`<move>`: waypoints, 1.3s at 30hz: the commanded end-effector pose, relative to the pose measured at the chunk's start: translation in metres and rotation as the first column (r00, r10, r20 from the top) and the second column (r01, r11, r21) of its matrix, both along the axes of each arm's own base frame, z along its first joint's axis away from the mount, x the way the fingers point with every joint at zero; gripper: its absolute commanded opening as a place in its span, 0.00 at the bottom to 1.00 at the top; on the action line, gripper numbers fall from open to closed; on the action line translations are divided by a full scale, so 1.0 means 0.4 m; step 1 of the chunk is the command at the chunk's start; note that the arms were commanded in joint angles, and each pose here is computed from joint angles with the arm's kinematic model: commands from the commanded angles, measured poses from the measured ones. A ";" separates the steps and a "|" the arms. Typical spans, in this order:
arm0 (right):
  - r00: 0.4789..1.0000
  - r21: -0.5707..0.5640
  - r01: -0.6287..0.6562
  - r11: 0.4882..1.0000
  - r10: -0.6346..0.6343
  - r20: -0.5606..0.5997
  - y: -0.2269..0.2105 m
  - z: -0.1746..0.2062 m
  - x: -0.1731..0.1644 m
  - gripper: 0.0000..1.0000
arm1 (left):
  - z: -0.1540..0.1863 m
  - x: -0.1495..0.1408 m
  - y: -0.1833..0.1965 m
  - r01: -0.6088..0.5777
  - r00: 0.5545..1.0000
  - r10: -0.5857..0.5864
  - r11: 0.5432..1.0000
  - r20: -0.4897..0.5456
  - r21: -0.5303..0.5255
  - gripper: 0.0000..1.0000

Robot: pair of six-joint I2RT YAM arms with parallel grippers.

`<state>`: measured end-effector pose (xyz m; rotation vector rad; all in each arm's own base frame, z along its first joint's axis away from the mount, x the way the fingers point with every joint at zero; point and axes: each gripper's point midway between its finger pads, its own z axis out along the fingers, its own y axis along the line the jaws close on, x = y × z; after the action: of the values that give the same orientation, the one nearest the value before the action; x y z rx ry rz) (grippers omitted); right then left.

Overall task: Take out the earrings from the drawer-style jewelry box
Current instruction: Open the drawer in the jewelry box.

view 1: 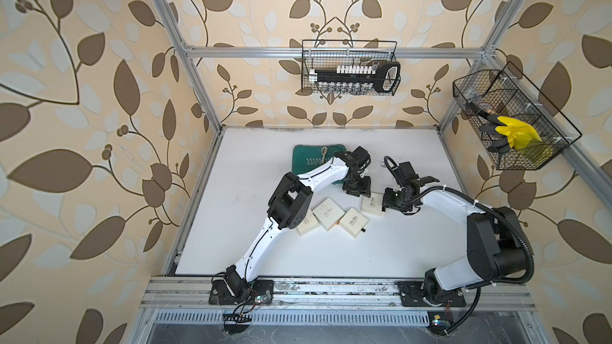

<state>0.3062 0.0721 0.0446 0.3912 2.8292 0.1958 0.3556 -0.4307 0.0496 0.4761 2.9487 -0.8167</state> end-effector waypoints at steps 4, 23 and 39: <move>0.999 -0.041 0.032 0.999 -0.033 -0.022 -0.016 -0.013 -0.006 0.41 | -0.064 0.008 0.066 -0.041 0.999 0.039 0.987 0.019 0.153 0.44; 0.992 -0.171 0.071 0.983 -0.087 -0.089 -0.080 -0.037 -0.052 0.40 | -0.135 0.018 0.161 -0.051 0.997 0.027 0.938 0.074 0.342 0.30; 0.984 -0.225 0.133 0.965 -0.156 -0.087 -0.139 -0.030 -0.060 0.41 | -0.192 0.021 0.226 -0.036 0.996 -0.010 0.878 0.093 0.477 0.28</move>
<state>0.3049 0.0498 0.0375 0.4908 2.8227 0.0472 0.3727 -0.4235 0.0520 0.5213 2.8480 -0.5852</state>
